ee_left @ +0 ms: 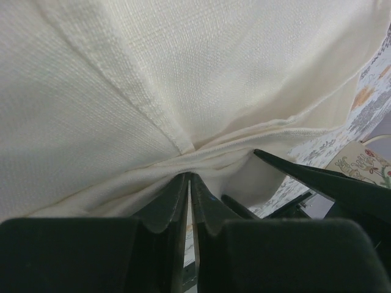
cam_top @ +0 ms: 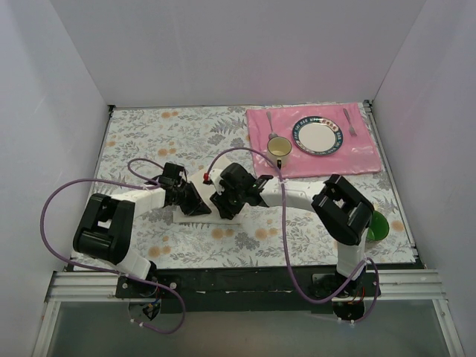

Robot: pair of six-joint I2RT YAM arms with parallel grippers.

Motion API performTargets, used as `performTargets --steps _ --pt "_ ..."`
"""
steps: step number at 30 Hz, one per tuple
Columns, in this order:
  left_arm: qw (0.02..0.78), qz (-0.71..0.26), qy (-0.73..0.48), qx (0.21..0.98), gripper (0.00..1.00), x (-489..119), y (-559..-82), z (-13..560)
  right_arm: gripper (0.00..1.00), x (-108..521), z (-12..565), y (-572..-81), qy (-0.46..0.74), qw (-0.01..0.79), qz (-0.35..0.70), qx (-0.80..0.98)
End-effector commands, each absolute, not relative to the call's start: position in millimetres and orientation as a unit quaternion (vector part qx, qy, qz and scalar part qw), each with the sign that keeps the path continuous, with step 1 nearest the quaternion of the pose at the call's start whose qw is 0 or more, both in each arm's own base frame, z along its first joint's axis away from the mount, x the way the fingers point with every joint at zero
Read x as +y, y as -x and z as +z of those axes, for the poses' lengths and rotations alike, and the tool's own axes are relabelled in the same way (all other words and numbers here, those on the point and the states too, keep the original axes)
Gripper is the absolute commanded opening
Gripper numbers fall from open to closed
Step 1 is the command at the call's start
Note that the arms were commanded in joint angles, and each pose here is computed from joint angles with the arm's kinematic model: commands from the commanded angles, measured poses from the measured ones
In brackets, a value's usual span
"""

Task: Fold the napkin, place the utensils inside, and roll it up
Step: Roll the napkin with the utensil

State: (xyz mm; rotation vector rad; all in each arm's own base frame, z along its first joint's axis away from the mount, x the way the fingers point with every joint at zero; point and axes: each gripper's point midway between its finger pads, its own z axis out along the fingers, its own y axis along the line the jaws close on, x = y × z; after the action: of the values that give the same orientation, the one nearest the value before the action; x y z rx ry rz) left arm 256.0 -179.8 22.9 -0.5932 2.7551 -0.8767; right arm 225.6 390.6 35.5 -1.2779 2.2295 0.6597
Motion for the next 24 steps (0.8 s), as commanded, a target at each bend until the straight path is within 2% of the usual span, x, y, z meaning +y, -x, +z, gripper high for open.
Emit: performTargets --steps 1,5,14,21,24 --pt "0.074 -0.282 0.201 0.935 0.06 -177.0 -244.3 0.9 0.6 397.3 71.2 -219.3 0.537 0.291 0.256 0.75" --pt "0.073 -0.283 0.204 0.934 0.05 -177.1 -243.7 0.9 0.72 406.7 74.4 -197.5 0.591 0.328 0.253 0.693" --pt "0.062 -0.296 0.207 0.93 0.04 -181.3 -240.1 2.4 0.73 421.1 50.3 -197.2 0.61 0.35 0.178 0.688" --pt "0.064 -0.292 0.206 0.932 0.04 -179.3 -239.4 0.7 0.74 403.3 65.8 -236.2 0.57 0.369 0.067 0.731" --pt "0.063 -0.291 0.204 0.932 0.04 -179.2 -238.6 -0.1 0.74 390.2 77.6 -234.6 0.553 0.368 0.084 0.743"
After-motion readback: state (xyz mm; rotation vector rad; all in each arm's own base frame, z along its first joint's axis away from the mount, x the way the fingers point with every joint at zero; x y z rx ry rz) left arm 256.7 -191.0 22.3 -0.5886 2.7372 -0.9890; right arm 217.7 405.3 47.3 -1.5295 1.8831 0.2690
